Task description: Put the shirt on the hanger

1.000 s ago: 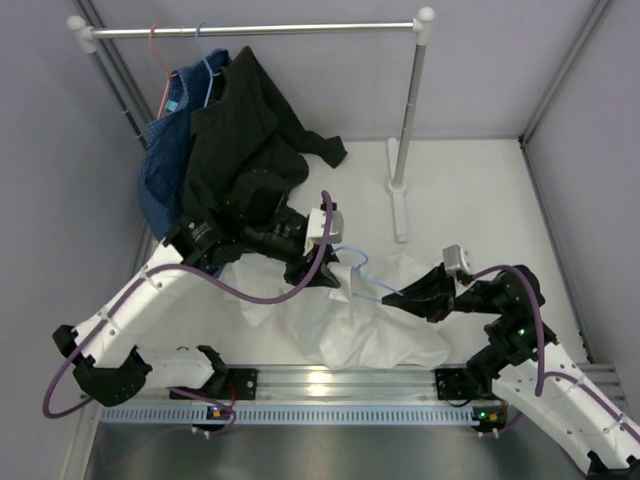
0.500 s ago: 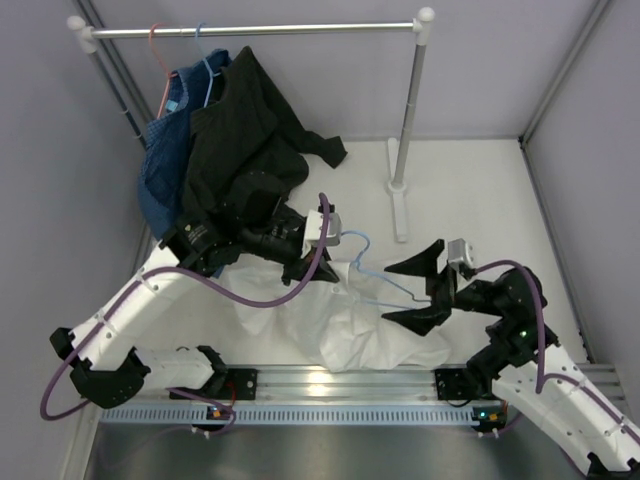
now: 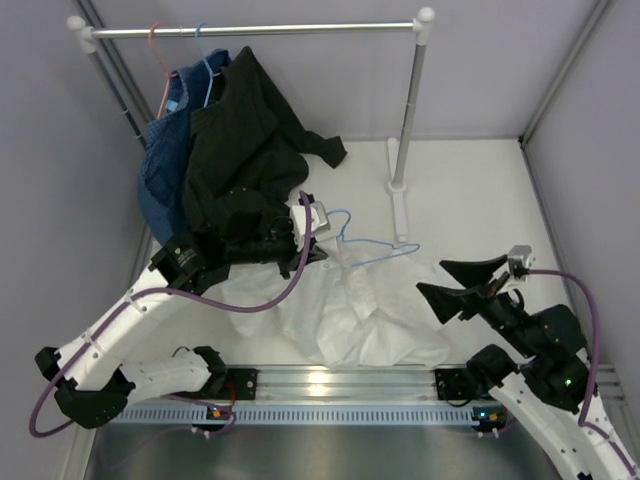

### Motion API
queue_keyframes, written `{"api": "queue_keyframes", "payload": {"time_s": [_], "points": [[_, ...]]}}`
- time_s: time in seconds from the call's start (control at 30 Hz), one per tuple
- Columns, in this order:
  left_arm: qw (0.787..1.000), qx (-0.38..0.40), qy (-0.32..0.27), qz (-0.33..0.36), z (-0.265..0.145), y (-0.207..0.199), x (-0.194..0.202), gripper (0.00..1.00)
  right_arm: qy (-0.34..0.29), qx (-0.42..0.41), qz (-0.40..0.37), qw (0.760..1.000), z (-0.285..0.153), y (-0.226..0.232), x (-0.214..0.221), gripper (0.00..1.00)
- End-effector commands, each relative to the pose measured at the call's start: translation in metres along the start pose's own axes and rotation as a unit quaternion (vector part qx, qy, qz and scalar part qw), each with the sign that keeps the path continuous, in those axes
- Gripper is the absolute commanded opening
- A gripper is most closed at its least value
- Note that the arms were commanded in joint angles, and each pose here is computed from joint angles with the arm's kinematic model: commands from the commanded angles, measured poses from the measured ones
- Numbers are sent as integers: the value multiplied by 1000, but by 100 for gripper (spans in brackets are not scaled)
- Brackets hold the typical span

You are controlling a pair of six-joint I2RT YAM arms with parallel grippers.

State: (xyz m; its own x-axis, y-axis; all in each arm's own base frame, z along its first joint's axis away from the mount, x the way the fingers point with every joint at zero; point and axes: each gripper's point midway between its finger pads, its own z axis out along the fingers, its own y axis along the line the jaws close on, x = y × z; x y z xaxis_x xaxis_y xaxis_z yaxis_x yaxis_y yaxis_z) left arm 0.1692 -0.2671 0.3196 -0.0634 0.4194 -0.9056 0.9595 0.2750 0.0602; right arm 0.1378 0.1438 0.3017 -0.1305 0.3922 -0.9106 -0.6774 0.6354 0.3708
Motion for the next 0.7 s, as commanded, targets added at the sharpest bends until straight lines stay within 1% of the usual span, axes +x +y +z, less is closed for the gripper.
{"api": "queue_keyframes", "payload": {"time_s": [0.0, 0.03, 0.07, 0.1, 0.13, 0.17, 0.2, 0.27, 0.4, 0.5, 0.53, 0.57, 0.6, 0.63, 0.67], "points": [[996, -44, -70, 9, -3, 18, -38, 0, 91, -17, 50, 994, 2, 3, 46, 89], [997, -44, -68, 8, -1, 19, -38, 0, 113, -21, 58, 992, 6, 3, 57, 83], [996, -54, -66, 4, 0, 23, -38, 0, 115, -48, 68, 990, 9, 11, 58, 81], [995, -67, -67, -3, 0, 28, -40, 0, 128, -50, 81, 987, 12, 8, 73, 79], [995, -78, -68, -7, 1, 32, -41, 0, 129, -54, 91, 986, 15, 8, 79, 79], [994, -84, -69, -13, -1, 34, -42, 0, 145, -61, 110, 981, 16, 7, 95, 79], [993, -86, -74, -14, -1, 35, -45, 0, 140, -70, 110, 981, 24, 7, 96, 80], [992, -87, -85, -20, -5, 34, -50, 0, 153, -62, 112, 980, 31, 1, 108, 81], [992, -62, -106, -17, -12, 22, -60, 0, 171, -47, 103, 979, 54, -13, 124, 86], [992, -50, -115, -14, -16, 16, -64, 0, 189, -51, 101, 975, 62, -17, 137, 86], [992, -47, -116, -14, -16, 15, -64, 0, 173, -63, 97, 978, 67, -14, 132, 85], [992, -48, -115, -15, -16, 15, -63, 0, 176, -71, 104, 976, 67, -13, 136, 84], [992, -50, -115, -15, -17, 16, -63, 0, 174, -79, 106, 976, 68, -10, 136, 77], [992, -51, -115, -16, -17, 16, -62, 0, 159, -91, 107, 977, 70, -7, 131, 72], [992, -52, -114, -16, -17, 16, -61, 0, 158, -93, 109, 977, 70, -6, 132, 68]]}}
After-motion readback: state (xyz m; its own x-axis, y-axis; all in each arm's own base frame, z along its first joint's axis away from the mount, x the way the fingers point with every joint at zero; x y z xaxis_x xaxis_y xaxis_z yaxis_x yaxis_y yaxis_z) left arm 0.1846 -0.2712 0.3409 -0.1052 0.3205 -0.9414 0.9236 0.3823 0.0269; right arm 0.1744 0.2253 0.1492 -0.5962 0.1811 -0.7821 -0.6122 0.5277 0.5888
